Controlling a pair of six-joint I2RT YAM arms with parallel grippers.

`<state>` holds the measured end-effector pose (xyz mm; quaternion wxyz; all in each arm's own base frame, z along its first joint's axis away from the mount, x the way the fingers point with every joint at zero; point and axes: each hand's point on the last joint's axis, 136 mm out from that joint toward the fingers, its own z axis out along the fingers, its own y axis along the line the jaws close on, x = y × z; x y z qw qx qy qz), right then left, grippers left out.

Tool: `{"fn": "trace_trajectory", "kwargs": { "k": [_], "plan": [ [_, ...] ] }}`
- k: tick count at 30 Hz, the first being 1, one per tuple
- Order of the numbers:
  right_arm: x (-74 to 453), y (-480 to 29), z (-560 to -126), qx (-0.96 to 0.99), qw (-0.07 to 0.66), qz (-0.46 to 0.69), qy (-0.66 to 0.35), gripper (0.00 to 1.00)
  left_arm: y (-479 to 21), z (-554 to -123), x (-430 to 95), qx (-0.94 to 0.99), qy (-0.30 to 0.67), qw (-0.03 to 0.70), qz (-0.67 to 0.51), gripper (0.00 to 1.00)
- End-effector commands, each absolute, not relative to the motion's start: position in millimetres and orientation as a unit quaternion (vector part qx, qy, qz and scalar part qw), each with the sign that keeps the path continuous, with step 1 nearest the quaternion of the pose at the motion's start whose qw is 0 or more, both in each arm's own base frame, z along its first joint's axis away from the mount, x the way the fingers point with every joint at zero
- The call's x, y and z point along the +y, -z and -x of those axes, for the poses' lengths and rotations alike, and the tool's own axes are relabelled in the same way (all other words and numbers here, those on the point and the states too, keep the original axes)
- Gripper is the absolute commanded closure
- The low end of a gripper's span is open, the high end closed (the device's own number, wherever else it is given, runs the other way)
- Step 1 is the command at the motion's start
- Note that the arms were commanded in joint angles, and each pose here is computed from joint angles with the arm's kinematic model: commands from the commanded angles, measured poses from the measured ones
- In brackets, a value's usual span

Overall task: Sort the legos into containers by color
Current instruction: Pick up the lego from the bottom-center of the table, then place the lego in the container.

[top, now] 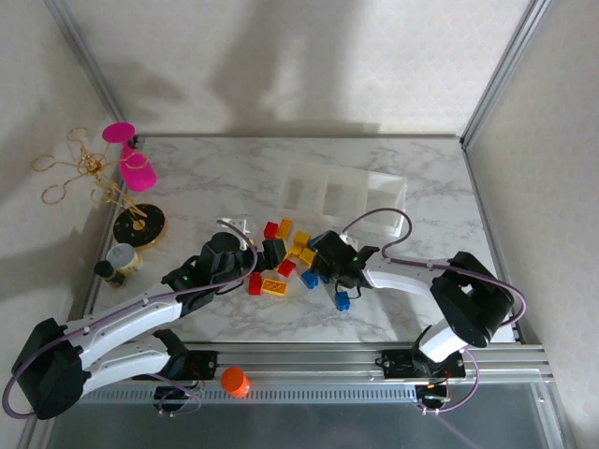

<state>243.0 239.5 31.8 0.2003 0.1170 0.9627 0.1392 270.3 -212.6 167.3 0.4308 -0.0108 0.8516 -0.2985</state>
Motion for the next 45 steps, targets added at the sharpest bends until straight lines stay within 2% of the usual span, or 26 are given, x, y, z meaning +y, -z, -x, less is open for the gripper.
{"fn": "trace_trajectory", "kwargs": {
  "k": [1, 4, 11, 16, 21, 30, 35, 39, 45],
  "plan": [
    [233.9, -38.9, -251.1, 0.960, 0.223, -0.124, -0.112, 0.37, -173.4, -272.2, -212.4, 0.853, 0.285, 0.437, 0.005, 0.01],
    [227.0, -33.7, -243.3, 0.965, 0.212, -0.116, -0.101, 0.43, -174.9, -271.6, -211.5, 0.852, 0.287, 0.439, 0.005, 0.01],
    [212.1, -23.1, -227.7, 0.975, 0.187, -0.099, -0.072, 0.46, -172.4, -270.5, -211.0, 0.854, 0.287, 0.434, 0.009, 0.01],
    [219.2, -21.7, -228.9, 0.974, 0.187, -0.092, -0.087, 0.53, -171.9, -269.3, -210.1, 0.854, 0.289, 0.433, 0.013, 0.01],
    [222.1, -33.9, -236.7, 0.971, 0.205, -0.081, -0.088, 0.62, -174.1, -268.5, -207.7, 0.851, 0.292, 0.435, 0.022, 0.00],
    [223.6, -70.1, -249.6, 0.960, 0.255, -0.062, -0.100, 0.69, -190.6, -270.7, -201.3, 0.840, 0.294, 0.455, 0.038, 0.00],
    [237.7, -116.7, -278.5, 0.939, 0.324, -0.033, -0.113, 0.68, -206.2, -275.3, -192.3, 0.835, 0.277, 0.472, 0.051, 0.00],
    [269.8, -150.9, -320.0, 0.918, 0.378, 0.003, -0.118, 0.68, -211.4, -283.1, -186.0, 0.838, 0.257, 0.476, 0.065, 0.00],
    [310.0, -168.2, -385.0, 0.893, 0.433, 0.036, -0.114, 0.68, -218.4, -295.2, -179.7, 0.835, 0.245, 0.485, 0.086, 0.00]
  ]
}}
